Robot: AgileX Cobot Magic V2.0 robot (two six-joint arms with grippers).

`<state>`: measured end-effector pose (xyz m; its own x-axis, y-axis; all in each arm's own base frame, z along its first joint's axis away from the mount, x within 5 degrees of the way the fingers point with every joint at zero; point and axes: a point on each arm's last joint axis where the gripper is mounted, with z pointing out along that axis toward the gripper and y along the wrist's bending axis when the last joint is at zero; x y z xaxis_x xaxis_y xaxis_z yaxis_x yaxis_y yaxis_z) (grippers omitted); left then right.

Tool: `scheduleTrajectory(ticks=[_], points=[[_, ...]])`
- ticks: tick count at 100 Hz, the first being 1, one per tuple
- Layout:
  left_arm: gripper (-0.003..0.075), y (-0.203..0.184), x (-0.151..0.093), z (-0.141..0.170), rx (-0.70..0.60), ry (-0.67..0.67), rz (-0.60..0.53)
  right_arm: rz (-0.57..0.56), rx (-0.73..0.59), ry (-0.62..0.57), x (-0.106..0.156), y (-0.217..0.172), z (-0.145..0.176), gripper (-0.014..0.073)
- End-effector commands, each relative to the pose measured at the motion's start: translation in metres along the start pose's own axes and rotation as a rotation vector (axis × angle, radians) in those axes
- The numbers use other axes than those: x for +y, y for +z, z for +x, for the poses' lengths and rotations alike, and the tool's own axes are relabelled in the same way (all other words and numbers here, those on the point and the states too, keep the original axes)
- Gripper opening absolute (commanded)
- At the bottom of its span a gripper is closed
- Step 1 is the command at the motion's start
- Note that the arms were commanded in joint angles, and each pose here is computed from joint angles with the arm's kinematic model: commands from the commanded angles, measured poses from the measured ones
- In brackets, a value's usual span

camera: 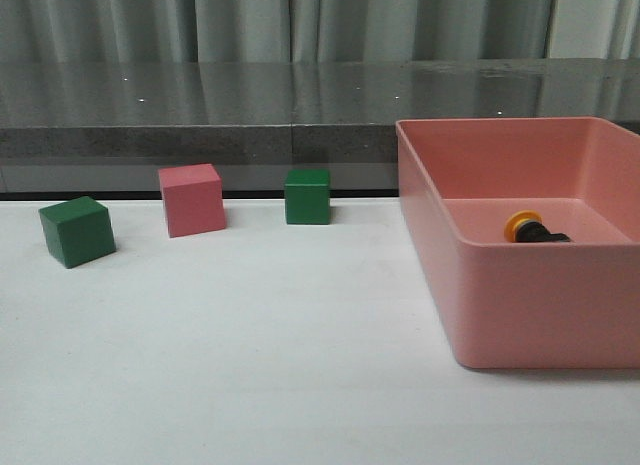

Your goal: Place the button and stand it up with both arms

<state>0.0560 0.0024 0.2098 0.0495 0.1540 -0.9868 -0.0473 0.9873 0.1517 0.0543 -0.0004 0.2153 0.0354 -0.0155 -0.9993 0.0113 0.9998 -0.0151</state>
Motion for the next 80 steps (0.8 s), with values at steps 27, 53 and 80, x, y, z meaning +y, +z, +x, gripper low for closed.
scheduleTrajectory(ticks=[27,53,80], points=[[-0.0019,-0.002,-0.001,0.001,-0.078,-0.023,0.001,-0.059,0.175,0.062,0.004,-0.002,-0.102,-0.0061],[-0.0019,-0.002,-0.001,0.001,-0.078,-0.023,0.001,-0.099,0.395,0.105,0.007,0.053,-0.148,-0.0061],[-0.0019,-0.002,-0.001,0.001,-0.078,-0.023,0.001,-0.108,0.497,0.189,0.01,0.12,-0.149,-0.0026]])
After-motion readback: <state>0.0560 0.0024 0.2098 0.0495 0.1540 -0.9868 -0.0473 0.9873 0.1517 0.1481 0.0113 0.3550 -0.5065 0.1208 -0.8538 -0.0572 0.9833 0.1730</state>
